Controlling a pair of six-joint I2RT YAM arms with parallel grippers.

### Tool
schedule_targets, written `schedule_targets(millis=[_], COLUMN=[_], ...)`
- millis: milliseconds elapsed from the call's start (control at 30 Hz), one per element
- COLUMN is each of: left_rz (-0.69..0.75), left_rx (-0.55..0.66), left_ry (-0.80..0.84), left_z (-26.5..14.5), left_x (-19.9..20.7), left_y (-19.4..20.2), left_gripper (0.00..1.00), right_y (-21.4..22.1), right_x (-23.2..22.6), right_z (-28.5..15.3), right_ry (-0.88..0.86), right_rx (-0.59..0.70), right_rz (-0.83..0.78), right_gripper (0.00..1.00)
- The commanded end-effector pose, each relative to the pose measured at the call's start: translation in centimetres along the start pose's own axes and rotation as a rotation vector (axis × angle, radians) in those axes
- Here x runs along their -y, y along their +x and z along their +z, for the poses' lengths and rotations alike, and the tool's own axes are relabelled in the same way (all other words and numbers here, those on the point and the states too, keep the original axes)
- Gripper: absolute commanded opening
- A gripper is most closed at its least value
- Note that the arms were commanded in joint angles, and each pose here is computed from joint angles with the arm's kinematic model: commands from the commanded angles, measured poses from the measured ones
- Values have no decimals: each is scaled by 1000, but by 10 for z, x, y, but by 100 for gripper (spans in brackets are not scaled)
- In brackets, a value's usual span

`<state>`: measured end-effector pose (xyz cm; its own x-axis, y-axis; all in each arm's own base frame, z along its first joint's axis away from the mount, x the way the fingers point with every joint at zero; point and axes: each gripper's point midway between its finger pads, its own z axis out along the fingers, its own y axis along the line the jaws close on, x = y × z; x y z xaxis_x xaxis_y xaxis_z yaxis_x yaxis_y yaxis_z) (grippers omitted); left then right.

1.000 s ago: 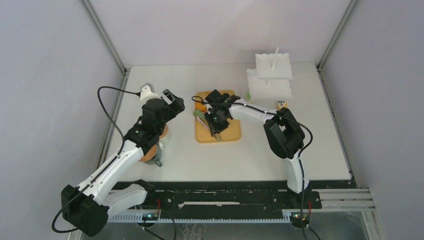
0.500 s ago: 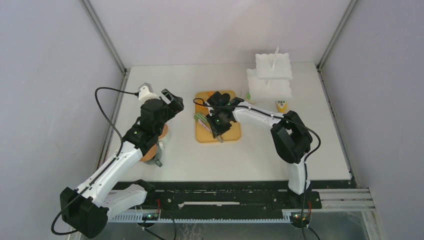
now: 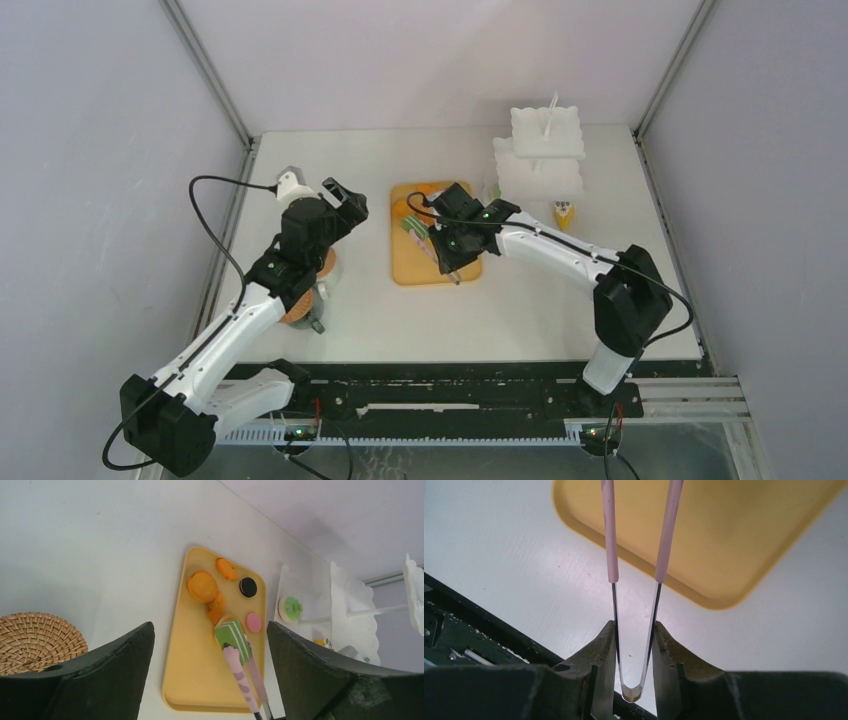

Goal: Serve the afternoon tea
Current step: Pick up the desert from the tray, then place the desert on the desert table.

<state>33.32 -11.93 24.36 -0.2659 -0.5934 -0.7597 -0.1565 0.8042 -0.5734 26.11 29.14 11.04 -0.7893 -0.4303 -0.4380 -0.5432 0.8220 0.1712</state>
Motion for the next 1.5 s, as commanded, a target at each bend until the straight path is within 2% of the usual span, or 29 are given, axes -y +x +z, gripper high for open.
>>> schedule_targets(millis=[0,400,600,967,1467], left_rz=[-38,-25,-19,-7,4], left_rx=[37,26,27,26,17], left_ry=[61,69,67,59,47], left_z=[-4,-1,0,3,9], left_x=[18,23,24,23,23], left_y=[-17,-13,-14,-13,-10], left_gripper=[87,87,87,87,87], right_y=[-6,12,19,30,36], right_x=[16,92,120,152,171], right_z=[-28,-50,-49,-39,-15], right_ry=[67,260,336,407,407], right_rx=[84,113,88,35,-31], right_rz=[64,281,354,416,463], right_gripper=[3,2,2,2,2])
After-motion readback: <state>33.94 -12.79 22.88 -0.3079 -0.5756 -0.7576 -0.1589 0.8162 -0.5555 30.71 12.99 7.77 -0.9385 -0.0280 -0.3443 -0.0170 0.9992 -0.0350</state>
